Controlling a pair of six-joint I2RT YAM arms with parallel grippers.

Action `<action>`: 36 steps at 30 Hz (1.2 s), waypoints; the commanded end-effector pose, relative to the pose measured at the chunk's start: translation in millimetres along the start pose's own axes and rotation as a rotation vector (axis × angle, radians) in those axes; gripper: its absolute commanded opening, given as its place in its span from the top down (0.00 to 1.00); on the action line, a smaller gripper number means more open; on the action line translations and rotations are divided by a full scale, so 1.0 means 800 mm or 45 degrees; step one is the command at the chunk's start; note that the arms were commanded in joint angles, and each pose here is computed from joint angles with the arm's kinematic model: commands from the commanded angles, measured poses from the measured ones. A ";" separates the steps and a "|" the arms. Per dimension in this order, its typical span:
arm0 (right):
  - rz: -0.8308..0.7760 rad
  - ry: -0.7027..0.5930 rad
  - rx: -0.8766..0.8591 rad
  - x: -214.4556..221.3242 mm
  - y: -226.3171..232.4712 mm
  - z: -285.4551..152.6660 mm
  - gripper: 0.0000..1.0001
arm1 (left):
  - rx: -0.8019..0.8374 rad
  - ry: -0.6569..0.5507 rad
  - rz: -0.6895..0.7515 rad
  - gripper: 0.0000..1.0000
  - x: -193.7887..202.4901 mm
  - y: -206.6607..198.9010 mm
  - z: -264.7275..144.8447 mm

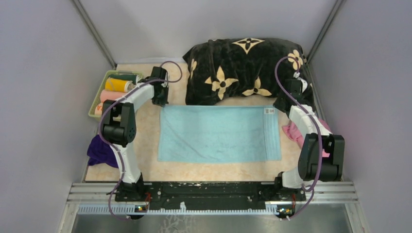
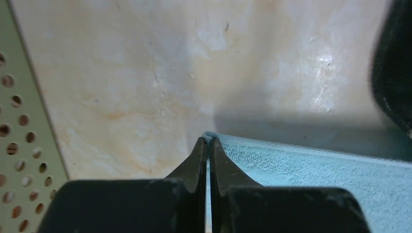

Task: Roll the towels
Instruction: Fold the towel at the center of the board.

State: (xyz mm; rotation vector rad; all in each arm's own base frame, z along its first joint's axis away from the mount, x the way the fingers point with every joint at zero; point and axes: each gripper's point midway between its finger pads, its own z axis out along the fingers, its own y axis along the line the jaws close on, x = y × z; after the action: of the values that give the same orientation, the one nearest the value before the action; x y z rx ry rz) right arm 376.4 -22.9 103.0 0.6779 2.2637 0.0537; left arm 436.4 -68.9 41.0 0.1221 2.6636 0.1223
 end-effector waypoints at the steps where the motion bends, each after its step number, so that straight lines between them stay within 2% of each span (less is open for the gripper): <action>1: 0.027 -0.144 0.005 -0.064 0.004 -0.004 1.00 | -0.060 -0.230 -0.005 1.00 -0.066 0.029 -0.046; 9: 0.021 -0.168 -0.041 -0.080 0.014 -0.020 1.00 | -0.085 -0.381 -0.055 1.00 -0.069 0.043 -0.094; 22: 0.079 -0.175 -0.034 -0.057 -0.003 -0.043 1.00 | -0.076 -0.518 -0.256 1.00 -0.024 0.054 -0.130; 36: 0.094 -0.279 -0.103 -0.122 0.022 -0.034 1.00 | -0.104 -0.720 -0.254 1.00 -0.116 0.070 -0.154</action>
State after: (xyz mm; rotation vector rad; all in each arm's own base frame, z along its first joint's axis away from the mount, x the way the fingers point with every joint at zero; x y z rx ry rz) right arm 395.1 -26.6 150.5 0.6853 2.1655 0.1454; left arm 446.9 -54.3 174.0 -0.0724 2.1755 0.0251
